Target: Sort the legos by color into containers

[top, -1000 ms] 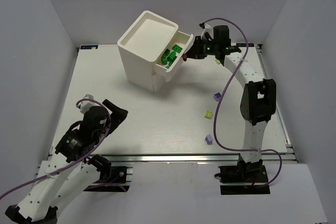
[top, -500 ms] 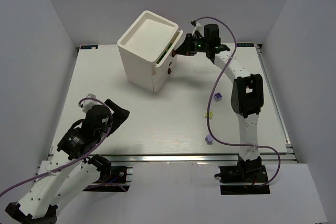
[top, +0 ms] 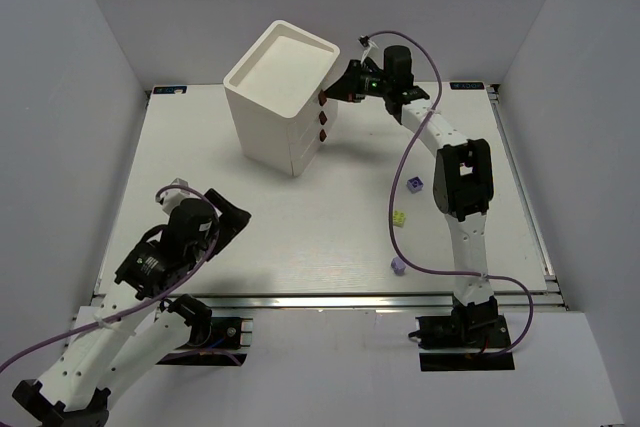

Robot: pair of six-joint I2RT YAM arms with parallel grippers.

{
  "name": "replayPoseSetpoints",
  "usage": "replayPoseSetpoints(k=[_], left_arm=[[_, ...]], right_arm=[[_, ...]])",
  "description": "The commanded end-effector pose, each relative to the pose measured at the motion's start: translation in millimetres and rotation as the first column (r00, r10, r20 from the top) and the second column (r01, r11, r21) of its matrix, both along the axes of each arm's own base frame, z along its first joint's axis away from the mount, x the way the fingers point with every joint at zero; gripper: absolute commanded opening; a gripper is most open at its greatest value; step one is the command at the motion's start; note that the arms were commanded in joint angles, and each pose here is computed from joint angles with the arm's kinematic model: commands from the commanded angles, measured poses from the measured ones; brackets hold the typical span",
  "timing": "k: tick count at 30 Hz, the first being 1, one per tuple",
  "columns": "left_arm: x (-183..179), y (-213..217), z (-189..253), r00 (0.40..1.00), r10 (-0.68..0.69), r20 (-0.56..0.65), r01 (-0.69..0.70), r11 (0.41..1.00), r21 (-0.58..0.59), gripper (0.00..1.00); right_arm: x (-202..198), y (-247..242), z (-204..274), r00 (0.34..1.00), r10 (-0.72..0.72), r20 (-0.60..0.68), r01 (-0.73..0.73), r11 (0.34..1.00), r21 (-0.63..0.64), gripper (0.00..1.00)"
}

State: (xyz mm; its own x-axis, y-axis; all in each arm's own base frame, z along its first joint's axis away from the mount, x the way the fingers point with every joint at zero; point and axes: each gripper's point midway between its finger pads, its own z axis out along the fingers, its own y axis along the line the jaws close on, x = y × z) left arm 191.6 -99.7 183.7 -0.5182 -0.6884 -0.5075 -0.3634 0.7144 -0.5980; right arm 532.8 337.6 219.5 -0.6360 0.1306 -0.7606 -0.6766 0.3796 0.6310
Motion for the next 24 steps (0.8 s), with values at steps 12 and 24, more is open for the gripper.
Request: replayPoseSetpoints(k=[12, 24], left_arm=[[2.1, -5.9, -8.7, 1.000, -0.013, -0.012, 0.013, 1.000, -0.009, 0.92], [6.2, -8.7, -12.2, 0.999, -0.018, -0.039, 0.019, 1.000, 0.012, 0.92]], right_arm=[[-22.6, -30.8, -28.6, 0.986, 0.089, 0.140, -0.079, 0.994, -0.080, 0.41], [-15.7, -19.9, -53.7, 0.933, 0.200, 0.301, -0.161, 0.976, -0.149, 0.79]])
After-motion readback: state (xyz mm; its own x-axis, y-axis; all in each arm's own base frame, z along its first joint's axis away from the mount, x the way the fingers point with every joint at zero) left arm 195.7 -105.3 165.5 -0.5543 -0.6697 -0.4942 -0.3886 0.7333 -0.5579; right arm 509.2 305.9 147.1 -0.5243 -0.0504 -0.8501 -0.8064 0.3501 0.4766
